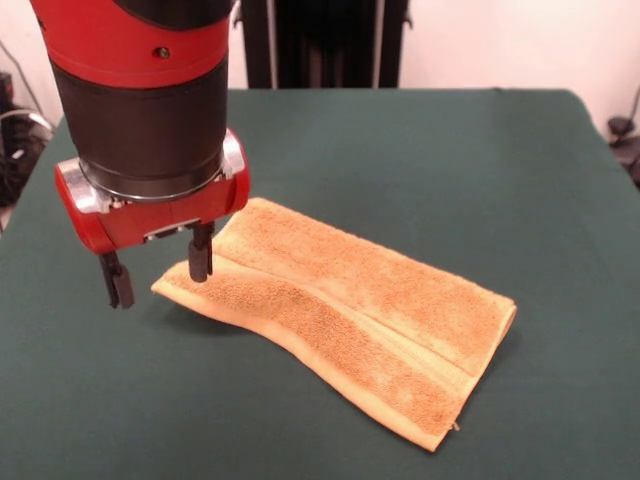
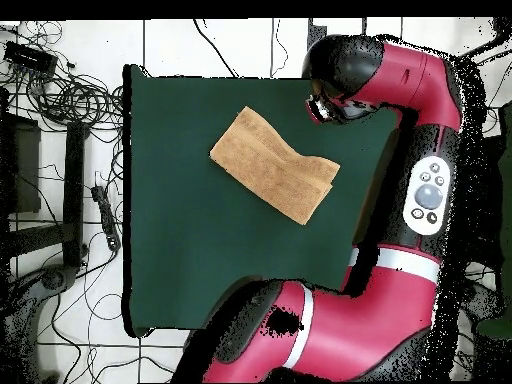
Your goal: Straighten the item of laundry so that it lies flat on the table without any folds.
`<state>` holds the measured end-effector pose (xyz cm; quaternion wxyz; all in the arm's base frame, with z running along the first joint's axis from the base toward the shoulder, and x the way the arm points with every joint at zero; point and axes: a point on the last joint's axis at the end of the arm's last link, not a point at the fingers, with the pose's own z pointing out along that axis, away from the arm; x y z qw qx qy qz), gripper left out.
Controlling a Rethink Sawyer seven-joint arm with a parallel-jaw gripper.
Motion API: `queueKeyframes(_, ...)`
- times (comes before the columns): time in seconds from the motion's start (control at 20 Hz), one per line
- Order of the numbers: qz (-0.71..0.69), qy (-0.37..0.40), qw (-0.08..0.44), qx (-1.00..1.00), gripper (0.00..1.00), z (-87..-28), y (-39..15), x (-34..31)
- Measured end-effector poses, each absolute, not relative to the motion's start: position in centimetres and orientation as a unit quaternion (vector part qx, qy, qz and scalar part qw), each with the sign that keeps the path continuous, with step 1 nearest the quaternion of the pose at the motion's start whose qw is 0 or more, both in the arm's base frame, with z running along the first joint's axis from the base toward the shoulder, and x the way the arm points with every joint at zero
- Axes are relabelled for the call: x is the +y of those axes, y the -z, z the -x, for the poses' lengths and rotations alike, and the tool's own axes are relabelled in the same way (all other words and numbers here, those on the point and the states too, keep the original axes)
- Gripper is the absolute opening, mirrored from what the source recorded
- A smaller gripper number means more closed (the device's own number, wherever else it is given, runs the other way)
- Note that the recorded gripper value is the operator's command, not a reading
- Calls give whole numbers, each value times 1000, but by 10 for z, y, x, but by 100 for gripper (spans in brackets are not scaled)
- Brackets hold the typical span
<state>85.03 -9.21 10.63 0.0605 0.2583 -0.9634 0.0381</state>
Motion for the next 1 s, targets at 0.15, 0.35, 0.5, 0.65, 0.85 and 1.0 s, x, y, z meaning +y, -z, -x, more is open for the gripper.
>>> queueKeyframes(0.15, -258, -39, 58, -964, 100, -851, -111, -92)
queueKeyframes(0.35, -258, -41, 54, -964, 100, -853, -117, -92)
queueKeyframes(0.5, -258, -41, 54, -964, 100, -853, -118, -92)
queueKeyframes(0.65, -259, -39, 55, -963, 100, -852, -120, -91)
queueKeyframes(0.85, -266, -34, 56, -962, 100, -850, -122, -91)
queueKeyframes(1.0, -286, -24, 58, -956, 100, -847, -121, -92)
